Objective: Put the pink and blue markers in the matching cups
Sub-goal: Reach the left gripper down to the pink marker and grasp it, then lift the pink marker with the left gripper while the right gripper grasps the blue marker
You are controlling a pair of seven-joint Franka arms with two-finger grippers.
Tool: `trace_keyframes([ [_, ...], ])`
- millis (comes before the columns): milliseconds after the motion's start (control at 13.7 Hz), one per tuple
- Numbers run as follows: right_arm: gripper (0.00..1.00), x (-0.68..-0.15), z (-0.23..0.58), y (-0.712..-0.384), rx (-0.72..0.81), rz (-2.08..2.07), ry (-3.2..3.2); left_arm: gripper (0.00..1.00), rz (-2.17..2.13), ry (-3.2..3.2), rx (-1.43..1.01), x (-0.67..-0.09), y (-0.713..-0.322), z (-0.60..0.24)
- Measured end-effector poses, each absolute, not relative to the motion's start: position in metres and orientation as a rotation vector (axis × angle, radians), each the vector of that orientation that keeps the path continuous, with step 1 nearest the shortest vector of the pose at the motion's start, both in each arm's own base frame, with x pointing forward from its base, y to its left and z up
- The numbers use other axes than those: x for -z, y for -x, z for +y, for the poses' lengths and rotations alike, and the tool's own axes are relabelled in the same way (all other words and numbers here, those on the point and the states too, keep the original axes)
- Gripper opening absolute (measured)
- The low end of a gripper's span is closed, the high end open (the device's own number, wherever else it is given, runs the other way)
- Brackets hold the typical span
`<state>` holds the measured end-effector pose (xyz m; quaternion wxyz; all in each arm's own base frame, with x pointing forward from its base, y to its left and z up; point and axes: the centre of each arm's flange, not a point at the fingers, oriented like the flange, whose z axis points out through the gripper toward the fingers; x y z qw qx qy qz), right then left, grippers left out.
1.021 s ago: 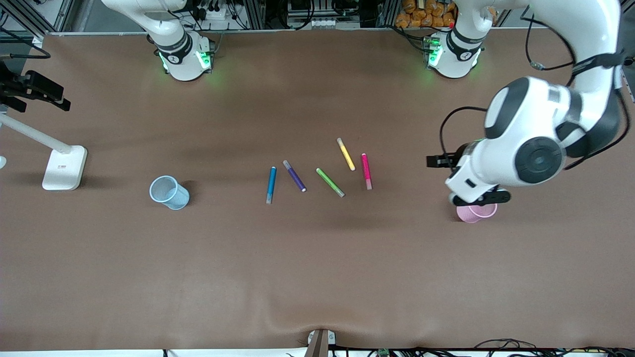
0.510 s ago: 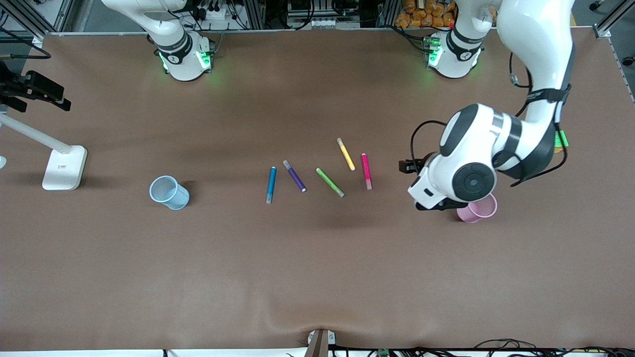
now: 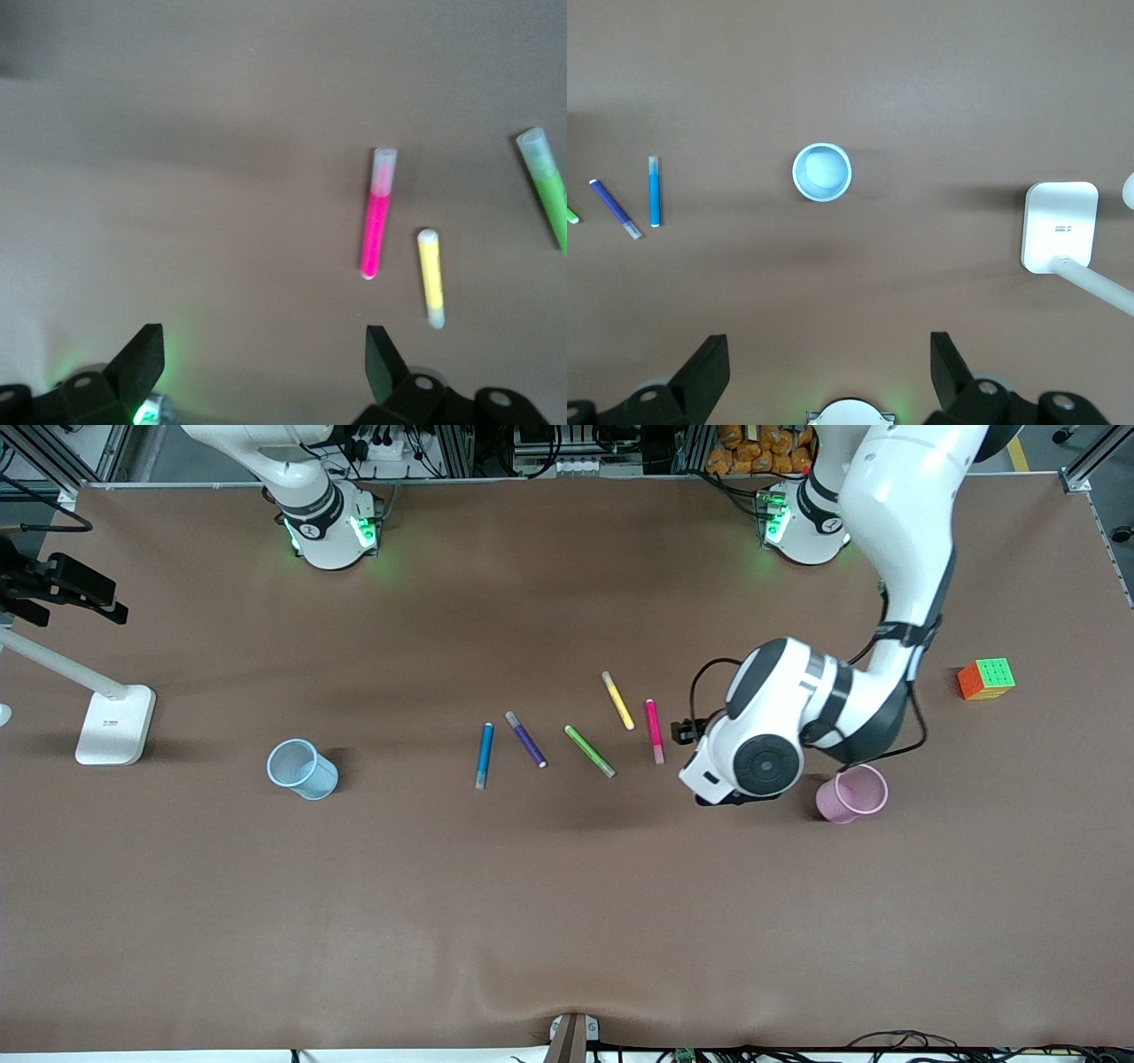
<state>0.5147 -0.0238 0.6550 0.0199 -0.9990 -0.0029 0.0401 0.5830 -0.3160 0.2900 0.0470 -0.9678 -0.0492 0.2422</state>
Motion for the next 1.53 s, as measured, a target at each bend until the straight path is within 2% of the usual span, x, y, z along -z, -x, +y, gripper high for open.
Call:
trace_keyframes([
  [292,1.00,-0.651,-0.012,-0.516,-0.139,-0.044,3.100,0.96,-0.242,2.985,-0.735,-0.248,-0.581,-0.332],
  [438,1.00,-0.649,-0.008,-0.517,-0.146,-0.053,3.099,0.78,-0.261,2.994,-0.751,-0.233,-0.579,-0.338],
  [656,1.00,-0.645,-0.002,-0.520,-0.157,-0.071,3.099,0.72,-0.339,2.996,-0.724,-0.211,-0.579,-0.346],
  [948,1.00,-0.643,0.003,-0.521,-0.161,-0.085,3.099,0.56,-0.407,3.006,-0.690,-0.180,-0.577,-0.356],
  [1021,1.00,-0.642,0.005,-0.522,-0.163,-0.092,3.099,0.55,-0.424,3.003,-0.688,-0.174,-0.576,-0.357],
  [1167,1.00,-0.640,0.008,-0.523,-0.169,-0.100,3.099,0.41,-0.439,2.996,-0.689,-0.167,-0.574,-0.361],
  [1240,1.00,-0.639,0.008,-0.524,-0.173,-0.101,3.098,0.41,-0.442,2.995,-0.689,-0.165,-0.573,-0.361],
  [1312,1.00,-0.638,0.009,-0.524,-0.176,-0.102,3.098,0.34,-0.443,2.995,-0.688,-0.165,-0.573,-0.361],
  [1385,1.00,-0.637,0.009,-0.525,-0.176,-0.104,3.098,0.34,-0.444,2.995,-0.688,-0.165,-0.573,-0.361],
  [1531,1.00,-0.637,0.014,-0.527,-0.161,-0.117,3.097,0.17,-0.446,2.996,-0.687,-0.165,-0.574,-0.361],
])
